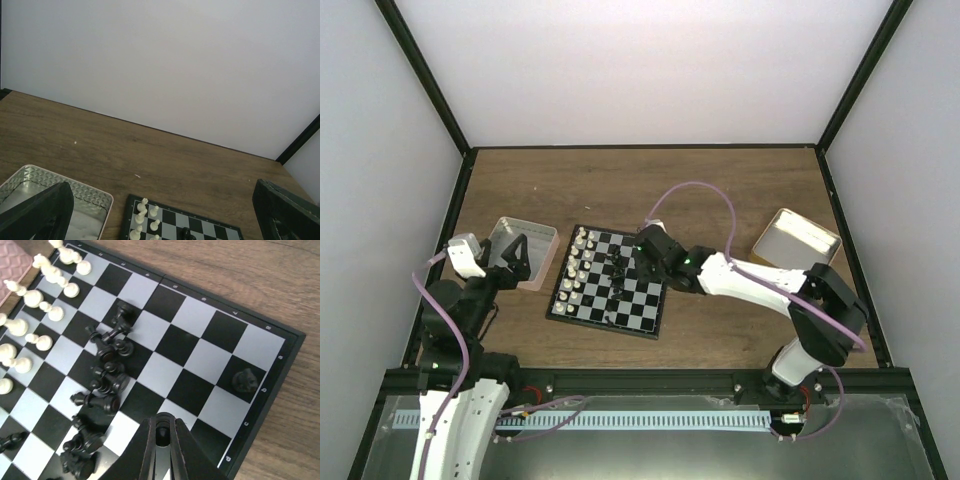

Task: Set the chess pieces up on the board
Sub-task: Place the chess piece on the chessboard.

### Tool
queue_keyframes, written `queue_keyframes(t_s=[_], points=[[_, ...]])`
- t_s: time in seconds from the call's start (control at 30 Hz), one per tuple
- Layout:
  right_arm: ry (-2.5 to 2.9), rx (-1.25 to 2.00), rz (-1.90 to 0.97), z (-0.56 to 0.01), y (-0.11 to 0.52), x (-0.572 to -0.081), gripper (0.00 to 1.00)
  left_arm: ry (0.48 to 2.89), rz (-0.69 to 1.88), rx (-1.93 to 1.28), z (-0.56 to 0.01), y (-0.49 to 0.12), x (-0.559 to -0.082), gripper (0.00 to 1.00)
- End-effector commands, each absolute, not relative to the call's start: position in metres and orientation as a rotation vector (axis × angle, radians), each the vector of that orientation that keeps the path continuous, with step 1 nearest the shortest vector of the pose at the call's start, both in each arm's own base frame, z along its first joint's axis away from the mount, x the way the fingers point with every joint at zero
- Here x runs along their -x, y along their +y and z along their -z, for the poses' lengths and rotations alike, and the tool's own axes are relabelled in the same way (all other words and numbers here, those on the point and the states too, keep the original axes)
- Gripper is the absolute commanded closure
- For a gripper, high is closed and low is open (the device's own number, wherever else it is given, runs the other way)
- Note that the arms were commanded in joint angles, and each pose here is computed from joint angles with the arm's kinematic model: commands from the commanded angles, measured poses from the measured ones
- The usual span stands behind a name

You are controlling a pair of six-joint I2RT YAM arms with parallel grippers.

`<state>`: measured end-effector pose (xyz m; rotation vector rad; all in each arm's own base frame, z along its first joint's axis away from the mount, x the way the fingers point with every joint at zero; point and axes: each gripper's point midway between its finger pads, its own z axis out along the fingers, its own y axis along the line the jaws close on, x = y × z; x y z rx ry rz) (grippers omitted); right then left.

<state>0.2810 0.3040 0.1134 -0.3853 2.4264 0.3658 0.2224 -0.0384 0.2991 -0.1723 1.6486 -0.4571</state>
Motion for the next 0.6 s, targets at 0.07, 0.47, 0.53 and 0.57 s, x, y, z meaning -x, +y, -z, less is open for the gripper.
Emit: queue_keyframes(t_s=[0.07, 0.47, 0.53, 0.57], points=[[2.445, 0.277, -0.296, -0.105, 0.292, -0.313, 0.95, 1.644, 0.469, 0.171, -0.299, -0.04, -0.224, 0.0], [2.437, 0.222, -0.235, -0.095, 0.287, -0.378, 0.95, 1.641, 0.465, 0.174, -0.299, -0.039, -0.223, 0.0], [2.447, 0.243, -0.246, -0.088, 0.29, -0.378, 0.95, 1.64, 0.466, 0.173, -0.3, -0.039, -0.223, 0.0], [2.456, 0.255, -0.25, -0.084, 0.291, -0.377, 0.95, 1.642, 0.465, 0.174, -0.299, -0.039, -0.224, 0.0]])
